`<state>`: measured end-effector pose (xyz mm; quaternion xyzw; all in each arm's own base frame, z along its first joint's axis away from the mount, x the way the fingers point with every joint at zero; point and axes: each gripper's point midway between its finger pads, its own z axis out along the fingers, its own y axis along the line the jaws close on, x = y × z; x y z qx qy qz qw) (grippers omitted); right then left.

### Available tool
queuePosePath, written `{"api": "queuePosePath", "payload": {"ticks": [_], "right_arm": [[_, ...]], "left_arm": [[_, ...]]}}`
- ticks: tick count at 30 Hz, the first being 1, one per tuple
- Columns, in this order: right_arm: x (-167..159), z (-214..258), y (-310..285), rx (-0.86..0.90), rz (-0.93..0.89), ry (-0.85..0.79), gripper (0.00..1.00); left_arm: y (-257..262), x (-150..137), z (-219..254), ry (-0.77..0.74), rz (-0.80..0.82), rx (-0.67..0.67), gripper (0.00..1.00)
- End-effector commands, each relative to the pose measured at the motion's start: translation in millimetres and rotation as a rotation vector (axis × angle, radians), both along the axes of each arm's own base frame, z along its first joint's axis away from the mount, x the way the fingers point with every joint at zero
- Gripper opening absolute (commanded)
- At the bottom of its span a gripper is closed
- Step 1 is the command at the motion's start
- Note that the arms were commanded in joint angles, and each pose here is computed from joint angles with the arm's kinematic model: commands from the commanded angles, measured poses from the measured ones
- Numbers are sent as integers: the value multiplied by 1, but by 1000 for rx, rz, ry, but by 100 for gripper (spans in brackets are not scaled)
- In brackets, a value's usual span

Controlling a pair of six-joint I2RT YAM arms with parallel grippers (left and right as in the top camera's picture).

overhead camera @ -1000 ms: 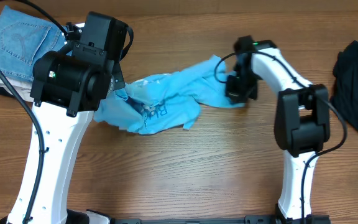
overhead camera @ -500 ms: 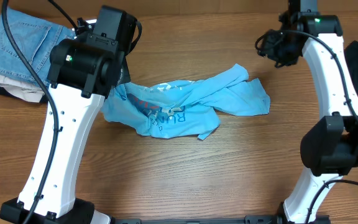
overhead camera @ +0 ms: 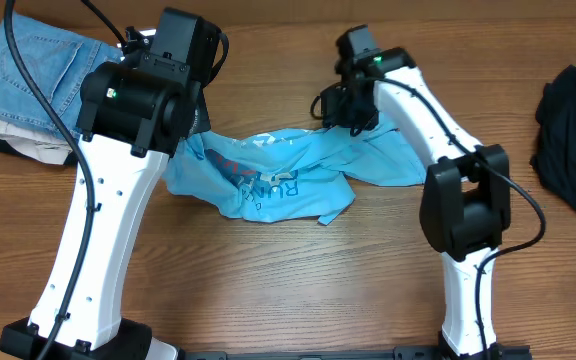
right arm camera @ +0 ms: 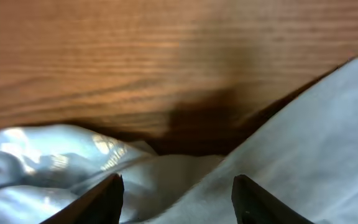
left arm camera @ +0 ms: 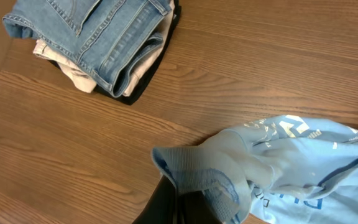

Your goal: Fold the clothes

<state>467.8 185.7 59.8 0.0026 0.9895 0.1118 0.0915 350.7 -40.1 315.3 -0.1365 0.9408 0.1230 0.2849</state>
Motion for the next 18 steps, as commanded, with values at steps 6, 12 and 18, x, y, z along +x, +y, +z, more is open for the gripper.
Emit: {"api": "queuePosePath", "payload": {"ticks": [6,12,18], "right_arm": [[-13,-19,-30,-198,-29,48,42],[-14,-20,-44,-239,-49,58,22],[-7,-15,-76,-235,-118,69,4]], "left_arm": [[7,1,1,3,6,35,4],[8,-2,0,16,3,42,4],[16,-1,1,12,26,44,4]]}}
